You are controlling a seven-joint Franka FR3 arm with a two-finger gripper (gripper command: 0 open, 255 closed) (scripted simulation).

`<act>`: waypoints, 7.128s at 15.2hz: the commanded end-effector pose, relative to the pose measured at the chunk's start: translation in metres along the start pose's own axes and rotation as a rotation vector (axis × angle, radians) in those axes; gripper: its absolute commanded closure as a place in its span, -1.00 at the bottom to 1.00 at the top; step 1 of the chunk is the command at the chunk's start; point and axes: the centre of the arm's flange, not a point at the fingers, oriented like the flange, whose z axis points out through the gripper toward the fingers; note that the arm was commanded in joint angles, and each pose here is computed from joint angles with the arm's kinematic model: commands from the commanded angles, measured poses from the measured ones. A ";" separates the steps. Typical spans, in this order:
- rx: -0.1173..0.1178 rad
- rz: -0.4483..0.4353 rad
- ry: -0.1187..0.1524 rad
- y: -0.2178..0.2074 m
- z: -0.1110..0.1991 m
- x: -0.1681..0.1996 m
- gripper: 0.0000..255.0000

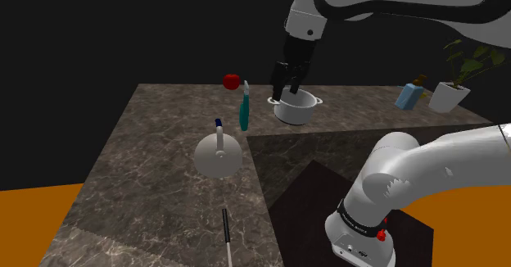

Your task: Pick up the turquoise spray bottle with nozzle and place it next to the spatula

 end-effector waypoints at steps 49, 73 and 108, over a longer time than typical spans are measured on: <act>-0.183 0.325 0.038 0.162 0.161 0.274 1.00; -0.183 0.325 0.038 0.154 0.056 0.278 1.00; -0.183 0.325 0.038 0.140 -0.128 0.284 1.00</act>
